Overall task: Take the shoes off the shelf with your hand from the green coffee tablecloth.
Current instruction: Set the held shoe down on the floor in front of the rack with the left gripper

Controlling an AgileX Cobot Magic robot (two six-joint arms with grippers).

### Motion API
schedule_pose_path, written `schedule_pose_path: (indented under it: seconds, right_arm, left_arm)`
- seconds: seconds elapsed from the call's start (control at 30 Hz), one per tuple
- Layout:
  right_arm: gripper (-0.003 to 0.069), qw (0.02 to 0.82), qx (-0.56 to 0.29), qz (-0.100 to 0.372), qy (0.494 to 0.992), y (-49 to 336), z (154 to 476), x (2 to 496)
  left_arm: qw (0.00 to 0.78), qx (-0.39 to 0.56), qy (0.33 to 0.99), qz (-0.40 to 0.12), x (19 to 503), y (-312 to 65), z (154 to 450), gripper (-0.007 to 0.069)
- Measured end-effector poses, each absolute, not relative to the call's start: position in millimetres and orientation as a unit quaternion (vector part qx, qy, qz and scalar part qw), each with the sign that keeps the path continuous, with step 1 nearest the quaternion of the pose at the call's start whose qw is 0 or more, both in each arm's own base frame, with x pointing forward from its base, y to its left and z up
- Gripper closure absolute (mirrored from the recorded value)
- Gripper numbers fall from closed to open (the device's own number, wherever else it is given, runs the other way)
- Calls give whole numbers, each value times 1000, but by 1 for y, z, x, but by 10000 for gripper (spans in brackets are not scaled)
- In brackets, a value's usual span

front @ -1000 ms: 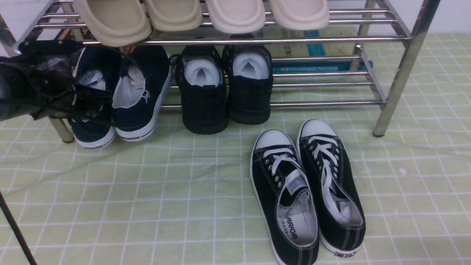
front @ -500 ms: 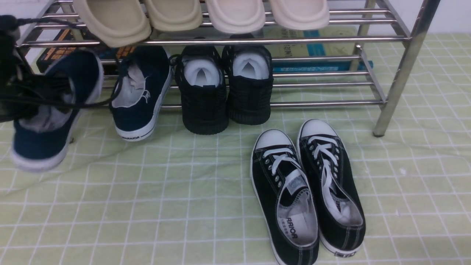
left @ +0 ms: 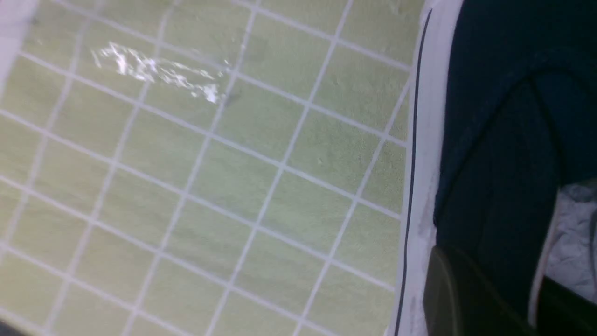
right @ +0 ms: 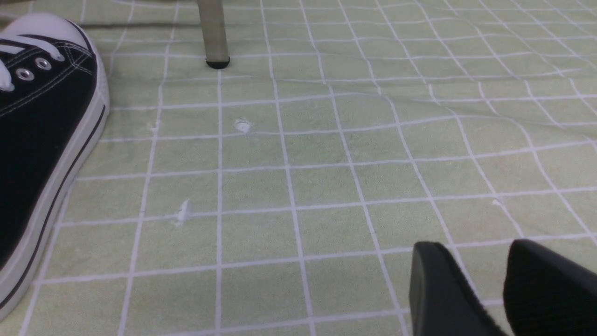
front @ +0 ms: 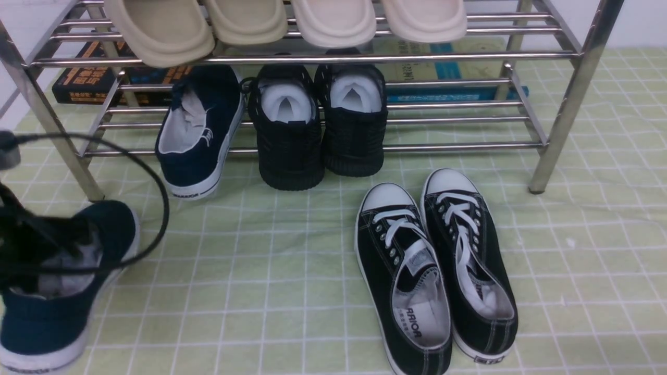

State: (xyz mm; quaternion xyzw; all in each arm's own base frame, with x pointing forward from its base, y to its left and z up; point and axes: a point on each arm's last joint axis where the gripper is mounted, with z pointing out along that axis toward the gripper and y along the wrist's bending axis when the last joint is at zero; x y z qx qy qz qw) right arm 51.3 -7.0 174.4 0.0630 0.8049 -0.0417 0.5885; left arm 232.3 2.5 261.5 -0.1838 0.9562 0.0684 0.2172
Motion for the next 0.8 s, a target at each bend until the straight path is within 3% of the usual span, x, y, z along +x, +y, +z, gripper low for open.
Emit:
schedule_pose_path:
  seconds: [0.17,0.43,0.8]
  right_arm:
    - [421,589,63,-42,805,-7,174,51]
    - [421,589,63,-42,805,-7,174,51]
    - [421,589,63,-42,805,-7,174,51]
  left_arm:
    - [251,-205,945,51,234,2,249,586]
    - [287,-204,931,94,233,11,254,586]
    - [277,-165,941,99,249,8,201,586]
